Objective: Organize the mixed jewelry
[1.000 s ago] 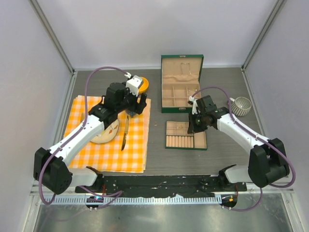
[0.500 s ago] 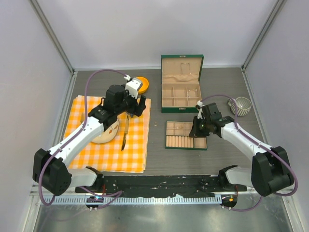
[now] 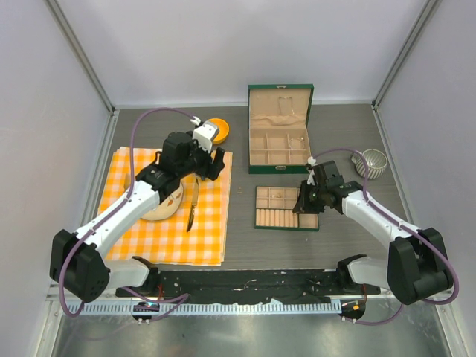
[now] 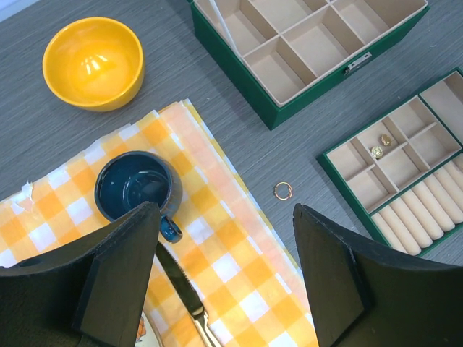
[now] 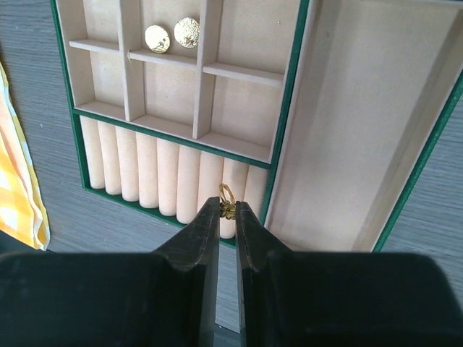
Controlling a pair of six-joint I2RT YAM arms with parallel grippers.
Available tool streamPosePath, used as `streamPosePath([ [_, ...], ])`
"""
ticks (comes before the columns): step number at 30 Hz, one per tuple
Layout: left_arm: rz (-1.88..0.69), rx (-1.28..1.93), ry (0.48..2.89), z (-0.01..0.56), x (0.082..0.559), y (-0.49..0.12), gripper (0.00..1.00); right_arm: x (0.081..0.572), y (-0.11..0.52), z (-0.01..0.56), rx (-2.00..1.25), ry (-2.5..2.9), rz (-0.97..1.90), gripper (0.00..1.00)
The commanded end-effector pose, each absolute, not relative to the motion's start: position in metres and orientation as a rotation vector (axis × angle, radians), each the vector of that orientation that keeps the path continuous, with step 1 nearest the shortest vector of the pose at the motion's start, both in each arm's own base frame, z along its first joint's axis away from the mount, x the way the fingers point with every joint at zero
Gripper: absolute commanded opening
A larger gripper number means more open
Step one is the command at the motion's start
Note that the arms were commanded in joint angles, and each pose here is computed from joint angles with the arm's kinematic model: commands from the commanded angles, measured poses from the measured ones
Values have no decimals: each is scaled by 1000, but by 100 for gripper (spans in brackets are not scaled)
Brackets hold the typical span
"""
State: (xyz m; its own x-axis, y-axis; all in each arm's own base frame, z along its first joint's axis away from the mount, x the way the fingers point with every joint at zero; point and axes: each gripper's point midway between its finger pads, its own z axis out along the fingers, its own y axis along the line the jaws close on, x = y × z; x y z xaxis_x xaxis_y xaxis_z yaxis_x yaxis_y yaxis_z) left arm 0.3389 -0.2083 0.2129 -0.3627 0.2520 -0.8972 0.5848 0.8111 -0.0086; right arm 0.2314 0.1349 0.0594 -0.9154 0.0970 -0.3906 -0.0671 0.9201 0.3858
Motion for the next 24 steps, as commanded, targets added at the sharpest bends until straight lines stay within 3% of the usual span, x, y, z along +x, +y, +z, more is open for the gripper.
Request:
streamPosePath([
  [1,-427,600,1884,232,341,-210,79,239,129,65,71,2630,525,1],
  [24,-430,607,1888,227,341,-210,79,232,131,55,150,2658,579,1],
])
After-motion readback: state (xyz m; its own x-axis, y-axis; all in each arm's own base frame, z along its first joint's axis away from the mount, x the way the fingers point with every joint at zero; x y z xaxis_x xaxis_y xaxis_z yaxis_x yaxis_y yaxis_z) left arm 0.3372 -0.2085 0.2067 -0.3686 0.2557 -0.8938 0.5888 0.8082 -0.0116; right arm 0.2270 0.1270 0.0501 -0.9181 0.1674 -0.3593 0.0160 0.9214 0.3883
